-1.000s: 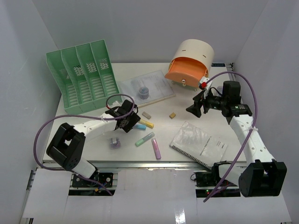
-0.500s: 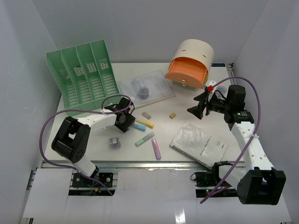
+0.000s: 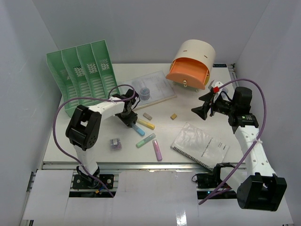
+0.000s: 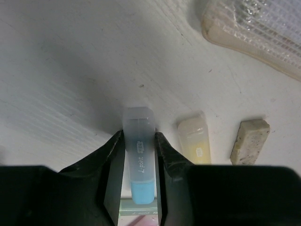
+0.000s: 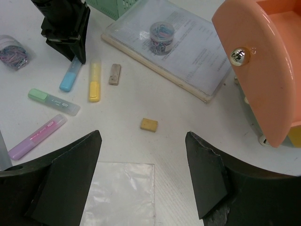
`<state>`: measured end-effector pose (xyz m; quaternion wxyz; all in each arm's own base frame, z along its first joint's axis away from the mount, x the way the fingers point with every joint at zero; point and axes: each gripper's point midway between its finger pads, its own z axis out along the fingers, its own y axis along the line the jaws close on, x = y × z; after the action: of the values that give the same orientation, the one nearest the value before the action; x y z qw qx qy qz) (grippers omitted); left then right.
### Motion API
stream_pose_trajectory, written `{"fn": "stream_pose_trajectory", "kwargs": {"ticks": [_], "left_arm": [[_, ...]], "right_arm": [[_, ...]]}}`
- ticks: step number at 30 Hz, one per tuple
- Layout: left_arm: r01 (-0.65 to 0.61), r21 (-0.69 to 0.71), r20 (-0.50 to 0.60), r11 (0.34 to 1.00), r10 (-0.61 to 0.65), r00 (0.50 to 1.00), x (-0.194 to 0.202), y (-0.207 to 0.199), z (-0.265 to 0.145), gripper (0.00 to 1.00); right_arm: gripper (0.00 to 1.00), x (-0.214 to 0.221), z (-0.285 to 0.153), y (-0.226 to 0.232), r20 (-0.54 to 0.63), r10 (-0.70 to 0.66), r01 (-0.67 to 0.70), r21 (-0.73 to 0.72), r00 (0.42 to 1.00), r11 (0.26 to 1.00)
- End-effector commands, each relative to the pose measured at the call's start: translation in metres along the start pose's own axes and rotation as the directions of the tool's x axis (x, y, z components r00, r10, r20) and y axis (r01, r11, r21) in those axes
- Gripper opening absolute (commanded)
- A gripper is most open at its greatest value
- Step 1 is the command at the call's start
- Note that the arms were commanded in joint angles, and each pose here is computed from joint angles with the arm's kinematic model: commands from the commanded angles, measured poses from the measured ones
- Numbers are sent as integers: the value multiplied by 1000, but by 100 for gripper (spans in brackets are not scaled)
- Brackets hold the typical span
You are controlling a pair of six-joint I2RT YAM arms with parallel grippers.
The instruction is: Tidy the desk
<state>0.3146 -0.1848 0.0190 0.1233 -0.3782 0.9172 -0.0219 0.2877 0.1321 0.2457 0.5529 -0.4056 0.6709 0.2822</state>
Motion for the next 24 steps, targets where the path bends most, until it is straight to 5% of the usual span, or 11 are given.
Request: {"fn": "stream_pose_trajectory", "kwargs": {"ticks": [1, 7, 10, 14, 19, 21, 24], "left_arm": [[-45, -81, -25, 996, 43, 999, 9, 25, 14, 27], [-128, 128, 81, 984, 118, 990, -7, -4, -33, 7], [-219, 334, 142, 917, 181, 973, -13, -39, -77, 0], [-373, 655, 278, 657, 249, 928, -14, -100, -171, 0], [-254, 856, 238, 450, 92, 967, -26, -159, -255, 0], [-205, 933, 205, 297, 34, 978, -33, -193, -306, 0], [-133, 964, 131, 229, 25, 991, -30, -241, -321, 0]], "right_arm": [[79, -10, -4, 2, 39, -25, 26, -6, 999, 1000], [79, -12, -8, 5, 52, -31, 32, -12, 998, 999], [79, -13, -10, 4, 58, -33, 34, -8, 998, 999], [79, -13, -13, 0, 57, -32, 31, 10, 998, 999], [79, -11, -20, -12, 49, -32, 29, 63, 998, 998], [79, -10, -23, -14, 48, -23, 20, 78, 999, 997], [79, -9, -29, -22, 48, -21, 15, 110, 999, 994]]}}
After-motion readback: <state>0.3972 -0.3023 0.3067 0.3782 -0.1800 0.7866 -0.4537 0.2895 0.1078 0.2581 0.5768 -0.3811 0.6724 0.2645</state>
